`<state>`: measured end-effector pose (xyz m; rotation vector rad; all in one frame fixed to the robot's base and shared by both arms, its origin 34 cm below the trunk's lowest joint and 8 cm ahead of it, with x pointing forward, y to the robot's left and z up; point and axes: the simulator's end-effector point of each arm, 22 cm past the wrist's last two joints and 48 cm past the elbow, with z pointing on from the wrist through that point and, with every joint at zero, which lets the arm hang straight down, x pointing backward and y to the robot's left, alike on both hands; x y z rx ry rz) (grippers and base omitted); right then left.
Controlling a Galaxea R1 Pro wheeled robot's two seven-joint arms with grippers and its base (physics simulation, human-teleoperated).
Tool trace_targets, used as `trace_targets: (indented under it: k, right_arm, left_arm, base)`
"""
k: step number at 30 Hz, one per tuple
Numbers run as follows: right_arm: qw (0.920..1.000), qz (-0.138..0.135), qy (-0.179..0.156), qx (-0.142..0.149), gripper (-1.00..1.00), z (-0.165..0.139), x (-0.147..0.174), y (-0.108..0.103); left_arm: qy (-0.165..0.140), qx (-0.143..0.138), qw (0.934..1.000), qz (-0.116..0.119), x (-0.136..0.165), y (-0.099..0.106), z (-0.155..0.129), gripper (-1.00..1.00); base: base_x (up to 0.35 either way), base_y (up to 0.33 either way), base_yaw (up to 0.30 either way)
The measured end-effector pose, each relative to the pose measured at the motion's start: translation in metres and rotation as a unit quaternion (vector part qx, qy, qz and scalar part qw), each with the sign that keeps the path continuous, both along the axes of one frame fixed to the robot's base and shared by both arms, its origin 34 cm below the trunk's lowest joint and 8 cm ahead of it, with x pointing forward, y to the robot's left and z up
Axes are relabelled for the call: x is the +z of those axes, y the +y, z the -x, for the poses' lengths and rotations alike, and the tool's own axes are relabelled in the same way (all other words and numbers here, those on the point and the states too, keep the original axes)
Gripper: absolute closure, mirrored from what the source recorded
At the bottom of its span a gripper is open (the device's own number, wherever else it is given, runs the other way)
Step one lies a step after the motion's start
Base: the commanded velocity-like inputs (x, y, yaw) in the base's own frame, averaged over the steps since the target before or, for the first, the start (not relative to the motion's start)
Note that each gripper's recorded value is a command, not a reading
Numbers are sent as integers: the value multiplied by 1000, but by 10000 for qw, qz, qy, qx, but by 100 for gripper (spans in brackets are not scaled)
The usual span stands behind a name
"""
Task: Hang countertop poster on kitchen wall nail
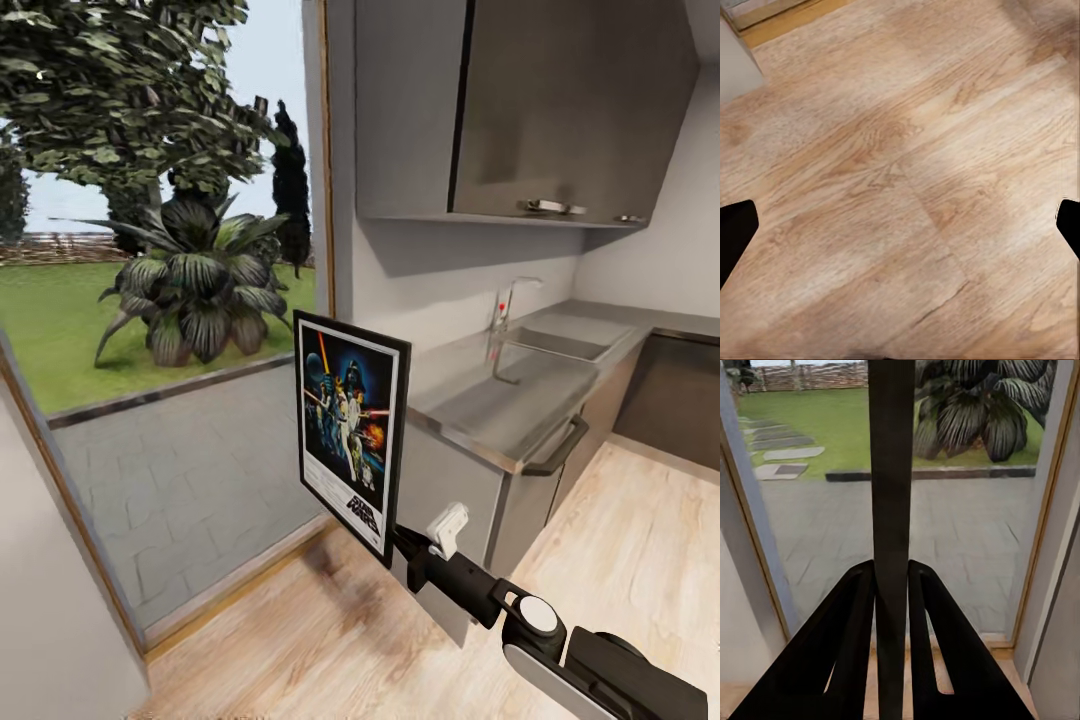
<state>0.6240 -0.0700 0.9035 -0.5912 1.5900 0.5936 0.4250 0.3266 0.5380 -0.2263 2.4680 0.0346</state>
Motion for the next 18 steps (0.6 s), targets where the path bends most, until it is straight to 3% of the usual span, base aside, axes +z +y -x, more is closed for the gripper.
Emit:
trace_targets:
  k: [8, 18]
  right_arm:
    - [10000, 2, 1, -1, 100, 0, 0, 0]
    - [10000, 38, 44, 0, 100, 0, -2, 0]
  left_arm:
    - [0, -1, 10000, -1, 0, 0, 0, -100]
    - [-2, 1, 10000, 0, 0, 0, 0, -100]
  base:
    - [-215, -201, 33]
    - [-55, -27, 256]
